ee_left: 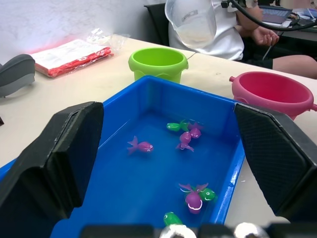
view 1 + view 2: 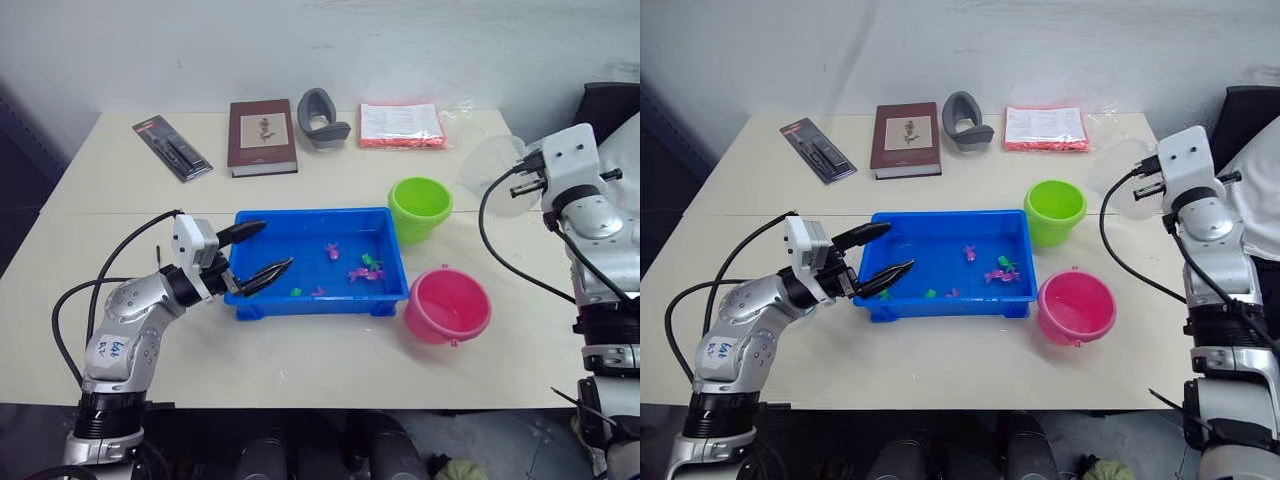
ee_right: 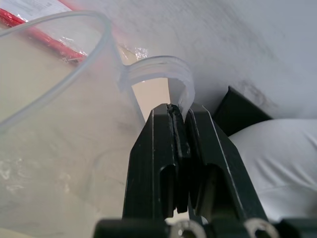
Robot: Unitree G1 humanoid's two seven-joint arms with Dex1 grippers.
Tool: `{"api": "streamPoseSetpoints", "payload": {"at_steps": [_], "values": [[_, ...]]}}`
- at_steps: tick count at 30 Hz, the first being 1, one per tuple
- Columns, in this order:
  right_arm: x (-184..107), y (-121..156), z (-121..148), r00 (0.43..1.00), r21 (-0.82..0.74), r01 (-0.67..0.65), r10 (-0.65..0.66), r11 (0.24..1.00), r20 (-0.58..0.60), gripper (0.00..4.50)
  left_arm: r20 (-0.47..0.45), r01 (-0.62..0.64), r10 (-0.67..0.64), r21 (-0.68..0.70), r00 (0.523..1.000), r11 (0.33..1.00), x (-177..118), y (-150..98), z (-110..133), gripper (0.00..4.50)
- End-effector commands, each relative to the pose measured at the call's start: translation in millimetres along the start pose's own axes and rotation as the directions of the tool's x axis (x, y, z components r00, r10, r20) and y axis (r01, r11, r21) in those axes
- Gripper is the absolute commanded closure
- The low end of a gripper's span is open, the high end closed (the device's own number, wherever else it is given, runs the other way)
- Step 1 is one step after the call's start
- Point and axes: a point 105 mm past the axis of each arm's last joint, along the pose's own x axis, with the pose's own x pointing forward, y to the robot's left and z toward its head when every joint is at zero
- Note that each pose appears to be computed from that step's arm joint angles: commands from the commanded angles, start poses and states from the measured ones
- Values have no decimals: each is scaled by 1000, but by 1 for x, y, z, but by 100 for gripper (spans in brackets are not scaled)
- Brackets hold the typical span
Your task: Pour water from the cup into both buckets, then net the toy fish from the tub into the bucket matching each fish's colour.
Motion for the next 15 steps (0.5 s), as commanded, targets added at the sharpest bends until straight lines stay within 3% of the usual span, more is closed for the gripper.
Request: {"api": "streamPoseSetpoints", "payload": {"at_steps": [1, 15], "values": [[2, -14, 25, 991, -61, 64, -56, 996, 118, 445, 39, 3, -5, 37, 999, 999, 0, -3, 15, 0], [5, 5, 41, 966, -304, 143, -66, 942, 251, 445, 40, -6, 4, 52, 999, 999, 1, -4, 17, 0]]}}
